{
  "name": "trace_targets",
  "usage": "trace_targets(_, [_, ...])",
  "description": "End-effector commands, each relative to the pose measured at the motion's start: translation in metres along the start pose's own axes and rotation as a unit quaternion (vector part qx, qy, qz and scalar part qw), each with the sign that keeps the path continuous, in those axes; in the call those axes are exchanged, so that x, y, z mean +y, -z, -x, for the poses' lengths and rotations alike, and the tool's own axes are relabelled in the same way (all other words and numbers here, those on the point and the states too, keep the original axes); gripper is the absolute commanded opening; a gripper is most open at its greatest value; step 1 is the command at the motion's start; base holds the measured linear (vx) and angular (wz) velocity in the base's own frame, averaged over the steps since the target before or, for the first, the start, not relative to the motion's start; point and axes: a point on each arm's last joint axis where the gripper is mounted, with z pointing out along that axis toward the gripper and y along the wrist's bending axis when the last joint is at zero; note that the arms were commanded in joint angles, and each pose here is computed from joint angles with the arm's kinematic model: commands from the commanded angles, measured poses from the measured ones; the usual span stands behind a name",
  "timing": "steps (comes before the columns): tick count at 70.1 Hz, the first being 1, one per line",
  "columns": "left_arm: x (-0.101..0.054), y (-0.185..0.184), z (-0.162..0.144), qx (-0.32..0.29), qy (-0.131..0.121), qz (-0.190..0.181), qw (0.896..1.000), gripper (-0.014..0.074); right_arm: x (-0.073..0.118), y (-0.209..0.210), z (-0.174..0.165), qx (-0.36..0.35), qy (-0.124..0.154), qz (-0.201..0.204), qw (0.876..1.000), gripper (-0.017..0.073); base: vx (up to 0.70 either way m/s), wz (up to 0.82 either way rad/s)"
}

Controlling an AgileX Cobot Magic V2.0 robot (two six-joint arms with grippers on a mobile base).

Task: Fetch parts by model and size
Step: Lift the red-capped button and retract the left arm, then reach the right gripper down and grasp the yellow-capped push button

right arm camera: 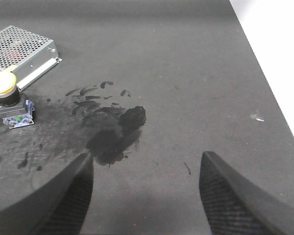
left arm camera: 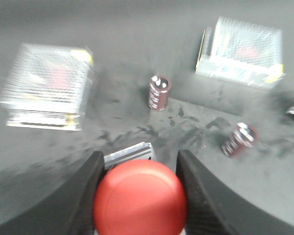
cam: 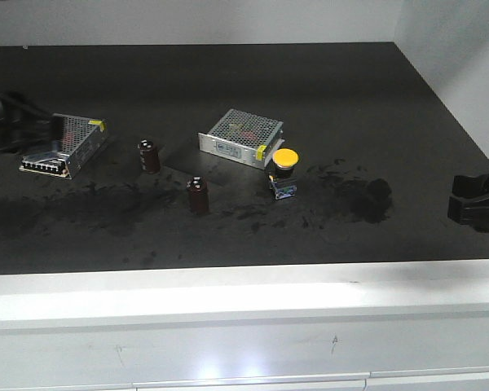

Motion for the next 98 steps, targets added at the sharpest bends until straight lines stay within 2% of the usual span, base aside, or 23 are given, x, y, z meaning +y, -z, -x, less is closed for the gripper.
trace_targets(1, [0.001,0.034,0.0,-0.082,-0.003,-0.01,0.997,-0.0006,0.0,0.005,0.017,-0.054,0.007,0.001,0.999,0.0455,0.0,0.0])
trace_targets(18, [0.009,0.081,-0.054,-0.125,-0.007,-0.013,0.992,-0.0006,0.001,0.005,0.018,-0.06,0.002,0.003,0.998,0.0455,0.0,0.0])
trace_targets(27, [0.014,0.096,-0.091,-0.14,-0.035,-0.01,0.989,-0.0006,0.001,0.005,0.018,-0.058,0.001,0.003,0.998,0.0455,0.0,0.0])
trace_targets(40, [0.021,0.118,-0.141,-0.185,-0.036,-0.013,0.982,-0.0006,0.001,0.005,0.018,-0.059,0.001,0.003,0.998,0.0455,0.0,0.0])
trace_targets(54, [0.025,0.126,-0.168,-0.216,-0.036,-0.014,0.976,-0.0006,0.001,0.006,0.019,-0.063,0.009,0.005,0.998,0.0455,0.0,0.0])
trace_targets(58, [0.026,0.126,-0.172,-0.214,-0.037,-0.013,0.976,-0.0006,0.004,0.006,0.021,-0.063,0.025,0.009,0.998,0.0455,0.0,0.0])
trace_targets(65, [0.026,0.126,-0.174,-0.203,-0.036,-0.011,0.978,-0.0006,0.018,0.004,0.031,-0.05,0.079,0.034,0.995,0.0455,0.0,0.0])
trace_targets(69, [0.026,0.125,-0.175,-0.196,-0.036,-0.01,0.98,-0.0006,0.028,0.001,0.038,-0.036,0.095,0.053,0.993,0.0455,0.0,0.0])
trace_targets(88, [0.026,0.125,-0.176,-0.195,-0.036,-0.01,0.98,-0.0006,0.069,-0.032,0.084,-0.005,0.124,0.102,0.987,0.0455,0.0,0.0])
trace_targets(98, [0.026,0.125,-0.176,-0.195,-0.036,-0.01,0.98,-0.0006,0.09,-0.057,0.108,0.018,0.128,0.117,0.985,0.046,0.0,0.0])
